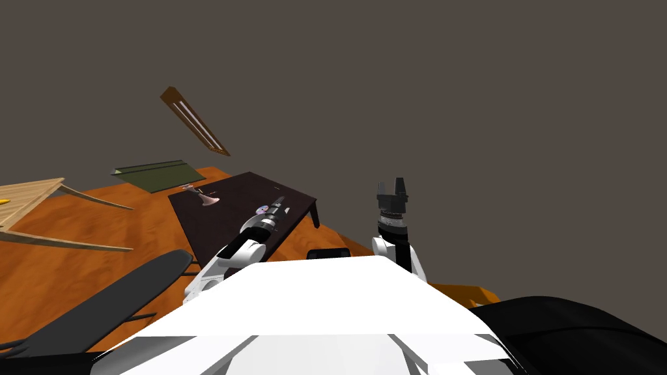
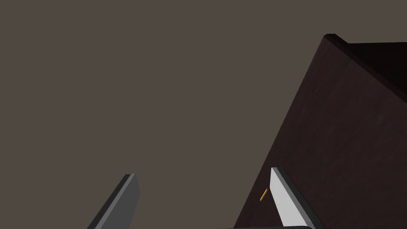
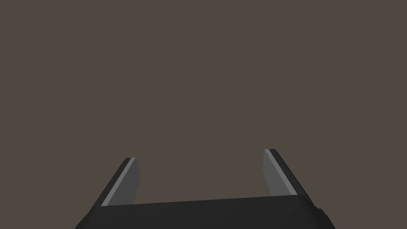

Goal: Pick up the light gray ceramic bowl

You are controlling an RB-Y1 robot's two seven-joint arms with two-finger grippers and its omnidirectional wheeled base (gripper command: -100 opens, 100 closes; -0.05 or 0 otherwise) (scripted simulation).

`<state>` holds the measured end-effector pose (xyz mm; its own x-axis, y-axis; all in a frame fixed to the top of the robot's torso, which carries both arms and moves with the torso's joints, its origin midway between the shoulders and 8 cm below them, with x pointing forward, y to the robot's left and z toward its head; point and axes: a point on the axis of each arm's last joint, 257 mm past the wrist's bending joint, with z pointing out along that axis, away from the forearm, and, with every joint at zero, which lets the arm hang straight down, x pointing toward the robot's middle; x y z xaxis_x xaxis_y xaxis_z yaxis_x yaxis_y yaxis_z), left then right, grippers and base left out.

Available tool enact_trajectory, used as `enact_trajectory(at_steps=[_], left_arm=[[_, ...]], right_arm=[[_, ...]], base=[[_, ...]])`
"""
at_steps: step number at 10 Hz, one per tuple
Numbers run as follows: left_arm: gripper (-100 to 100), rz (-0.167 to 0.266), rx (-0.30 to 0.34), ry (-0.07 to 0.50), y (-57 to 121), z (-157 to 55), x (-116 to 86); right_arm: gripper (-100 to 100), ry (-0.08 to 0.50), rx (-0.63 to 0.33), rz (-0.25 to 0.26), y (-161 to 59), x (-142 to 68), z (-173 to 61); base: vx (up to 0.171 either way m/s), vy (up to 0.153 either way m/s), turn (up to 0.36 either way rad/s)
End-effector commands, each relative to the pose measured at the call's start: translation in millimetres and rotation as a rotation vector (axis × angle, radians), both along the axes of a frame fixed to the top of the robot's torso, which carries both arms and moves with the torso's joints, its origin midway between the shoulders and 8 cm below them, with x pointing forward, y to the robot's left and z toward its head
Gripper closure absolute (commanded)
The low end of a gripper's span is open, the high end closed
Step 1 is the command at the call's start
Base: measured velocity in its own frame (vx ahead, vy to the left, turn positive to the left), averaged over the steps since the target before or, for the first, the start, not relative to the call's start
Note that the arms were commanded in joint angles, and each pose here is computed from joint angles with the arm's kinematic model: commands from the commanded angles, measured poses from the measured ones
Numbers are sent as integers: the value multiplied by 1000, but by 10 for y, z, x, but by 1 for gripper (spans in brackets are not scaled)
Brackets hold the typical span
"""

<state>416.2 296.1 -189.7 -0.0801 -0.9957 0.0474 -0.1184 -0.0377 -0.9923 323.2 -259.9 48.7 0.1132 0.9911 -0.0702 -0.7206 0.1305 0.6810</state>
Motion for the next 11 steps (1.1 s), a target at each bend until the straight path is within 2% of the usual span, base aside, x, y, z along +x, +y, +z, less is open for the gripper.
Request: enact_trajectory(at_steps=[1, 2, 3, 4, 5, 6, 7, 8, 9, 10, 11], left_arm=[[-100, -2, -7, 34, -6, -76, -9], [-100, -4, -19, 79, 22, -193, -9], [-100, -3, -18, 89, 24, -219, -14], [-100, -1, -29, 137, 65, -341, -18], [-100, -1, -28, 144, 66, -360, -23], [-100, 4, -38, 196, 122, -490, -34], [-100, 5, -38, 199, 123, -498, -36], [-100, 13, -47, 248, 191, -620, -49], [-100, 14, -47, 252, 192, -629, -52], [-100, 26, -57, 299, 273, -743, -66], [-100, 27, -56, 304, 274, -754, -70]], right_arm=[[0, 0, 0, 0, 0, 0, 0], [0, 0, 0, 0, 0, 0, 0], [0, 0, 0, 0, 0, 0, 0], [0, 0, 0, 0, 0, 0, 0], [0, 0, 0, 0, 0, 0, 0], [0, 0, 0, 0, 0, 0, 0], [0, 0, 0, 0, 0, 0, 0], [0, 0, 0, 0, 0, 0, 0], [0, 0, 0, 0, 0, 0, 0], [0, 0, 0, 0, 0, 0, 0], [0, 0, 0, 0, 0, 0, 0]], base=[[12, -11, -11], [22, -10, -14], [18, -11, -9], [21, -11, -3], [16, -8, -2], [19, -8, 7], [16, -4, 2], [23, -3, 16], [18, -2, 9], [18, 5, 23], [18, 5, 11]])
